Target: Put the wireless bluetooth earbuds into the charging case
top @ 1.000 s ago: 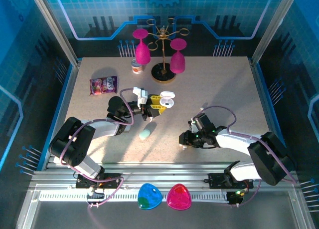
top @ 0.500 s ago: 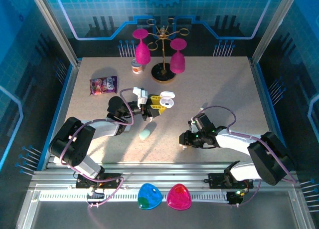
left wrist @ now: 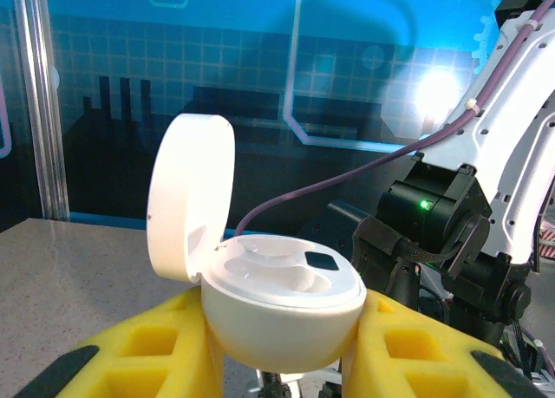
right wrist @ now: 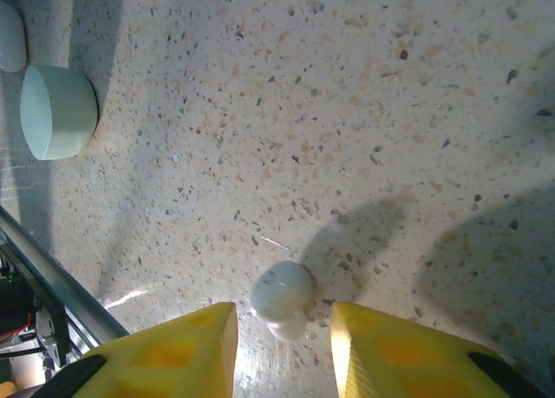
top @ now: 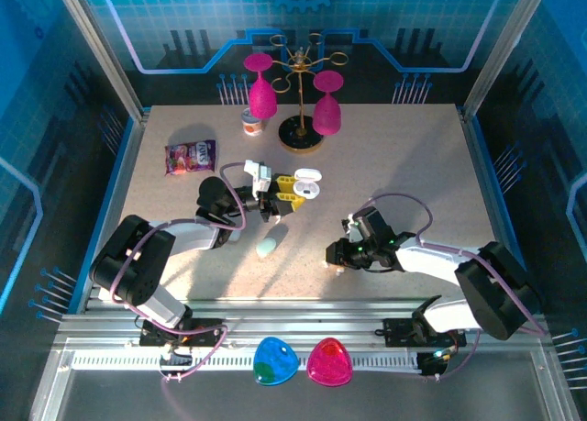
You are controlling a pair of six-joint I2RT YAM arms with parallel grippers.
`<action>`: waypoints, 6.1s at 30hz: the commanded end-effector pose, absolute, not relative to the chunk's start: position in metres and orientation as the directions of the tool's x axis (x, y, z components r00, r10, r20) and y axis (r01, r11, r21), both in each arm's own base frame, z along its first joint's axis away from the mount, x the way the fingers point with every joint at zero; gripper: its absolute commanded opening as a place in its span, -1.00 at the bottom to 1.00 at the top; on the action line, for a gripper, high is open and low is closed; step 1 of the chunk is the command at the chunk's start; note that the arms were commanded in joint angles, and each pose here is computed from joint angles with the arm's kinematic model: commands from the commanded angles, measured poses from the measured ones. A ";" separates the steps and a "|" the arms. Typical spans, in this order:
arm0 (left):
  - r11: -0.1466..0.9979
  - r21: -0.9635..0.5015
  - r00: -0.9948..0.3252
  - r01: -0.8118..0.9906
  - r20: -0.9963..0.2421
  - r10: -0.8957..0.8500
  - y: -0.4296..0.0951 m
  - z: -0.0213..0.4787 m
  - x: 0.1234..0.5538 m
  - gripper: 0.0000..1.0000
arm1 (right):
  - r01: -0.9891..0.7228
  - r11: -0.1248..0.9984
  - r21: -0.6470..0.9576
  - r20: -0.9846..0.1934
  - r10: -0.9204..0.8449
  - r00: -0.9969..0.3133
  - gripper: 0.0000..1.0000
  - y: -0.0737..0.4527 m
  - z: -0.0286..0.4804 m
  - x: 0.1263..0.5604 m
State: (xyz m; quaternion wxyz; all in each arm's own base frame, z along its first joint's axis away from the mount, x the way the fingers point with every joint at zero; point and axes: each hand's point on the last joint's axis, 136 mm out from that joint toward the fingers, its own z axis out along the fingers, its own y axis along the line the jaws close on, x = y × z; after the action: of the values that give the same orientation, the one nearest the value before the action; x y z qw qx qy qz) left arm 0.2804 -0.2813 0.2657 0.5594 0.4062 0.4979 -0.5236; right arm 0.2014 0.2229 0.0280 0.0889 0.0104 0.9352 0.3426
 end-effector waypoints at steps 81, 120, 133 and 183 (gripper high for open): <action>0.407 -0.033 0.062 0.913 -0.974 -0.218 -0.227 0.272 0.322 -0.55 | -0.254 0.959 -0.125 -0.215 -0.276 -0.937 -0.33 0.244 0.040 0.213; 0.413 -0.026 0.066 0.911 -0.976 -0.208 -0.225 0.275 0.321 -0.55 | -0.407 0.899 0.161 -0.263 -0.359 -0.896 -0.43 0.263 0.045 0.222; 0.412 -0.023 0.063 0.911 -0.979 -0.194 -0.225 0.273 0.319 -0.54 | -0.380 0.920 0.099 -0.199 -0.356 -0.913 -0.40 0.195 0.026 0.224; 0.410 -0.015 0.073 0.912 -0.977 -0.199 -0.224 0.275 0.315 -0.55 | -0.105 0.872 0.477 -0.243 0.017 -0.970 -0.27 0.203 0.042 0.240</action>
State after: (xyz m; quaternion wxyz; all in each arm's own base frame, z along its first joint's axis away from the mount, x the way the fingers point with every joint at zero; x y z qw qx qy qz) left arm 0.3191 -0.2281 0.2619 0.6319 0.3282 0.5495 -0.4370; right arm 0.2365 0.2040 0.0428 0.1215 0.0155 0.9590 0.2557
